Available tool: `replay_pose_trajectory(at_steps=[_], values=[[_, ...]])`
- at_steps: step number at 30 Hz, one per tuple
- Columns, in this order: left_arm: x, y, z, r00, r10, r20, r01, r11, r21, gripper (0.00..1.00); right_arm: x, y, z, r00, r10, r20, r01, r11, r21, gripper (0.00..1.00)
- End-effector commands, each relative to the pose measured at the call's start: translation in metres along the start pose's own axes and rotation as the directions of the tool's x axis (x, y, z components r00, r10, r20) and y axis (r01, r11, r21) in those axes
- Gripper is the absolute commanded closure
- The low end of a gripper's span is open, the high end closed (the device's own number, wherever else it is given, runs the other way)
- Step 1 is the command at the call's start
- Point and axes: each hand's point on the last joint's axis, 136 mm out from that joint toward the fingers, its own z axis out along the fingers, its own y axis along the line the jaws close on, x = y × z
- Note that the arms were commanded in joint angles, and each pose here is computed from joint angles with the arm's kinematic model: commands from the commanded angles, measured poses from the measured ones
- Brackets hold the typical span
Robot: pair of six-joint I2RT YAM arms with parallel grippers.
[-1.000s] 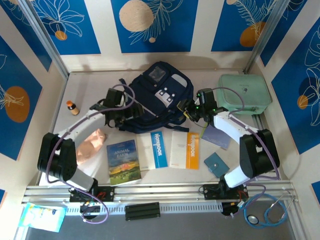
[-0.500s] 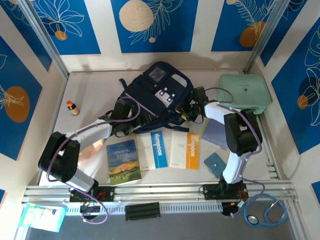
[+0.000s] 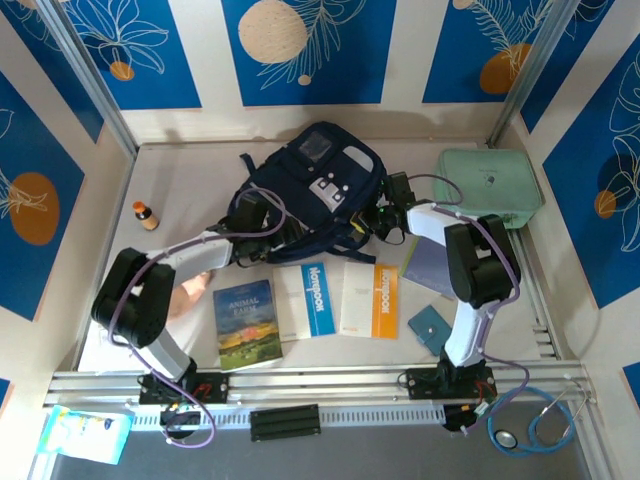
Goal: Pack books, pencil case, and school supplies into a backpack
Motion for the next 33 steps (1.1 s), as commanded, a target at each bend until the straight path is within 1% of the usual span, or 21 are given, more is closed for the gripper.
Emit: replay_pose_trajectory(at_steps=[1,5,7,10,13,15,18,21,24,27,30,31,33], values=[[-0.035,0.01,0.005,0.996,0.041,0.077,-0.038,0.999,-0.03,0.0,0.027,0.047,-0.029,0.997,-0.058,-0.043,0.051,0.987,-0.152,0.96],[-0.063,0.019,-0.005,0.991,0.049,0.121,-0.043,0.998,-0.05,0.0,0.046,0.065,-0.044,0.997,-0.06,-0.045,0.049,0.977,-0.205,0.96],[-0.072,0.024,-0.017,0.988,0.066,0.14,-0.056,0.996,-0.076,0.0,0.053,0.078,-0.049,0.998,-0.057,-0.038,0.046,0.972,-0.23,0.96],[-0.075,0.036,-0.041,0.981,0.116,0.154,-0.092,0.983,-0.157,0.0,0.059,0.093,-0.052,0.999,-0.031,-0.009,0.028,0.969,-0.244,0.96],[-0.065,0.042,-0.069,0.972,0.195,0.134,-0.166,0.966,-0.197,0.0,0.061,0.109,-0.05,1.0,-0.004,0.03,0.011,0.967,-0.256,0.96],[-0.054,0.047,-0.086,0.969,0.212,0.124,-0.184,0.961,-0.206,0.0,0.061,0.117,-0.047,0.999,0.01,0.044,0.002,0.965,-0.262,0.96],[-0.033,0.048,-0.107,0.965,0.243,0.102,-0.22,0.956,-0.195,0.0,0.06,0.126,-0.041,0.998,0.024,0.055,-0.008,0.963,-0.271,0.96],[-0.009,0.041,-0.117,0.959,0.271,0.084,-0.254,0.952,-0.172,0.0,0.06,0.131,-0.036,0.998,0.03,0.051,-0.015,0.962,-0.273,0.96],[0.012,0.025,-0.114,0.955,0.288,0.069,-0.278,0.952,-0.132,0.0,0.062,0.134,-0.034,0.999,0.034,0.04,-0.022,0.959,-0.281,0.96],[0.028,0.0,-0.101,0.944,0.324,0.065,-0.32,0.945,-0.071,0.03,0.064,0.136,-0.035,0.999,0.037,0.029,-0.027,0.958,-0.286,0.96],[0.038,-0.029,-0.082,0.913,0.398,0.085,-0.397,0.917,-0.033,0.05,0.066,0.138,-0.038,0.999,0.035,0.018,-0.029,0.957,-0.288,0.96],[0.04,-0.038,-0.076,0.9,0.427,0.092,-0.426,0.904,-0.033,0.08,0.066,0.139,-0.038,0.999,0.034,0.015,-0.028,0.957,-0.29,0.95],[0.04,-0.048,-0.065,0.875,0.472,0.105,-0.467,0.881,-0.071,0.13,0.068,0.141,-0.04,0.999,0.036,0.008,-0.032,0.955,-0.295,0.96]])
